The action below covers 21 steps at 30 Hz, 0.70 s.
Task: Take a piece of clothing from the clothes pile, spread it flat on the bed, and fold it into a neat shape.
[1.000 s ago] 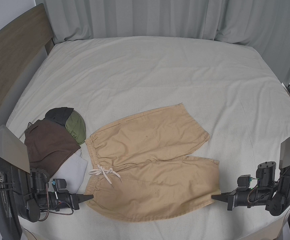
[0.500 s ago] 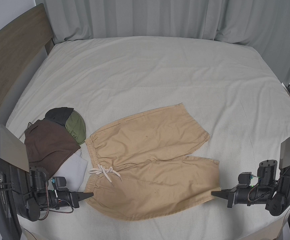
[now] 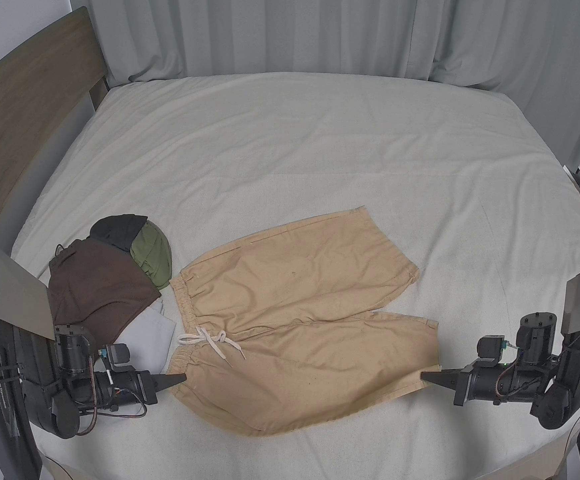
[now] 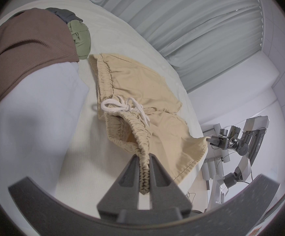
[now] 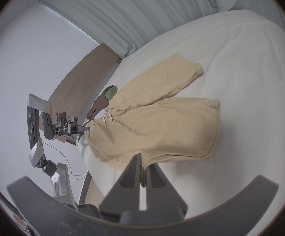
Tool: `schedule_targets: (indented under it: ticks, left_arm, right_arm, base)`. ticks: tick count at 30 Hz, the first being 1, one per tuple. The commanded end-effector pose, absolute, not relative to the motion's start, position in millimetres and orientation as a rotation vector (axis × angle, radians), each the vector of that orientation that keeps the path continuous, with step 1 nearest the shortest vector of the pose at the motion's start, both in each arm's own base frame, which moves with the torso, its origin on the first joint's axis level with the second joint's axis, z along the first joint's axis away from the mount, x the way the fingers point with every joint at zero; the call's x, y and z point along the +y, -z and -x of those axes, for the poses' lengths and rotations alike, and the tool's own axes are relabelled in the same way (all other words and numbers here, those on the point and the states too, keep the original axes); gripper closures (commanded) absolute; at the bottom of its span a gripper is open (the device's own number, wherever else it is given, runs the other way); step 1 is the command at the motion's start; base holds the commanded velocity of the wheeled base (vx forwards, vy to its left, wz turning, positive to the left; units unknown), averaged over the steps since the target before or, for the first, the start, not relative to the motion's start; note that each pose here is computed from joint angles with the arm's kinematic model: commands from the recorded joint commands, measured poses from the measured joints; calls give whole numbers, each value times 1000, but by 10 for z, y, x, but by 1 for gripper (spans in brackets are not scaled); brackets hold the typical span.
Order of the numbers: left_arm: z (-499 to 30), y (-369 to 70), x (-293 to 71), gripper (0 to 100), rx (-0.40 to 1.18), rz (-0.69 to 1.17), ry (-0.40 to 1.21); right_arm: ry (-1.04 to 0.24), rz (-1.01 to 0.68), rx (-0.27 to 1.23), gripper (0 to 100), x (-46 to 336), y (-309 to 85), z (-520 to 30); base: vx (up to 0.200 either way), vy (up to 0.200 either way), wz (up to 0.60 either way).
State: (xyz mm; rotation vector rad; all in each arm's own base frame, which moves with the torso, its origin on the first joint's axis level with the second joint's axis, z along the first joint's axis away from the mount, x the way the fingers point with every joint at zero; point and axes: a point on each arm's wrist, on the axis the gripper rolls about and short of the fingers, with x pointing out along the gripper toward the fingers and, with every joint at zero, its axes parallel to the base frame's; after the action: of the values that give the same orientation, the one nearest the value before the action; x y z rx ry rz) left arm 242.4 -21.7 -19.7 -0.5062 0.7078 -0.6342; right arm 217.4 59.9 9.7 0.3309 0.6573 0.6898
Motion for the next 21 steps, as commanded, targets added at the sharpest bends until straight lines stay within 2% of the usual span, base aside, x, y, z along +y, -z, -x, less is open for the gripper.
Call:
schedule_targets:
  ticks: [1, 21]
  left_arm:
    - [-2447, 169, -217, 100, 690, 502, 637]
    - [-2504, 142, -218, 100, 670, 513, 633]
  right_arm:
    - [-696, -327, 626, 100, 608, -147, -2204]
    - [-696, -358, 573, 100, 617, -264, -2261]
  base:
    - [0, 0, 0]
    - [0, 0, 0]
